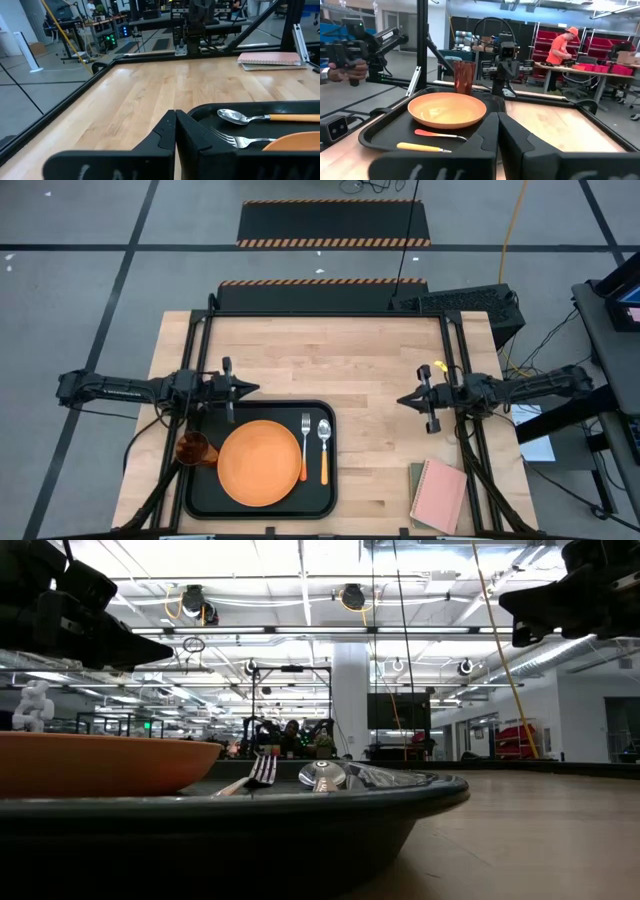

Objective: Pick and place plate/cup/fork/spoon on tray
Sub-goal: Return to Home Position

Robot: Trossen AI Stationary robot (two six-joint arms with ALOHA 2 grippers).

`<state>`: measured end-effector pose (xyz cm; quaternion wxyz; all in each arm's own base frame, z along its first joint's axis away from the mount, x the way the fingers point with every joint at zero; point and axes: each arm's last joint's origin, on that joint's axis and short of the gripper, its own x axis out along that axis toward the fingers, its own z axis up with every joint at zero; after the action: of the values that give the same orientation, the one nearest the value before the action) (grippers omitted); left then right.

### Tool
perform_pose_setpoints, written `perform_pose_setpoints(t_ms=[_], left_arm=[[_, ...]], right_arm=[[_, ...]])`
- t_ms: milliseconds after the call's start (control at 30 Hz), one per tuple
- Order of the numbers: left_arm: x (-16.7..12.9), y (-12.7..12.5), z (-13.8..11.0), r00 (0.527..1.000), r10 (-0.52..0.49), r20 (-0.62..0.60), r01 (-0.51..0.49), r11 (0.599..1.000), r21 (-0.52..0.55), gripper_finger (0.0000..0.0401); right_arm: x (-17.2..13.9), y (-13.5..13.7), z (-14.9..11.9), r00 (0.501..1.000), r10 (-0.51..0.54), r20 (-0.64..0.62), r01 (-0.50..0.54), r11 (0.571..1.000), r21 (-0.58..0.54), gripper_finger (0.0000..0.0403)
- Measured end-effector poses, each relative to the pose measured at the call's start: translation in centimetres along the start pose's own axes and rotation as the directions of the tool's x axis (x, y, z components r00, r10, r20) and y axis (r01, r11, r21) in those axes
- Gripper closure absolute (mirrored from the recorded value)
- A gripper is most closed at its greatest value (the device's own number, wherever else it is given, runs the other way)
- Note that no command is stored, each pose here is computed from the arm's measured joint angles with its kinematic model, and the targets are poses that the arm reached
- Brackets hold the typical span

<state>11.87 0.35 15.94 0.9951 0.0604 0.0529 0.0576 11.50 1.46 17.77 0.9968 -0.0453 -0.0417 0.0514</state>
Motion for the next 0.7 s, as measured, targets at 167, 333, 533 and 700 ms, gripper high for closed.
perform_pose_setpoints(t_ms=[167,333,533,700], left_arm=[[0.0,0.0,0.0,1.000,0.000,0.001,0.000,1.000,-0.002,0.0396],[0.0,0.0,0.0,1.000,0.000,0.001,0.000,1.000,-0.002,0.0397],[0.0,0.0,0.0,1.000,0.000,0.002,0.000,1.000,-0.003,0.0394],[0.0,0.0,0.0,1.000,0.000,0.003,0.000,1.000,0.000,0.0395]], right_arm=[[-0.8,0.0,0.3,0.999,-0.001,0.033,0.001,1.000,-0.013,0.0403],[-1.8,-0.1,0.5,0.998,-0.004,0.064,0.005,1.000,-0.018,0.0403],[-1.9,-0.1,0.3,0.999,-0.002,0.048,0.004,1.000,-0.023,0.0403],[-1.9,-0.2,0.3,0.999,-0.012,0.045,0.015,0.997,-0.077,0.0403]])
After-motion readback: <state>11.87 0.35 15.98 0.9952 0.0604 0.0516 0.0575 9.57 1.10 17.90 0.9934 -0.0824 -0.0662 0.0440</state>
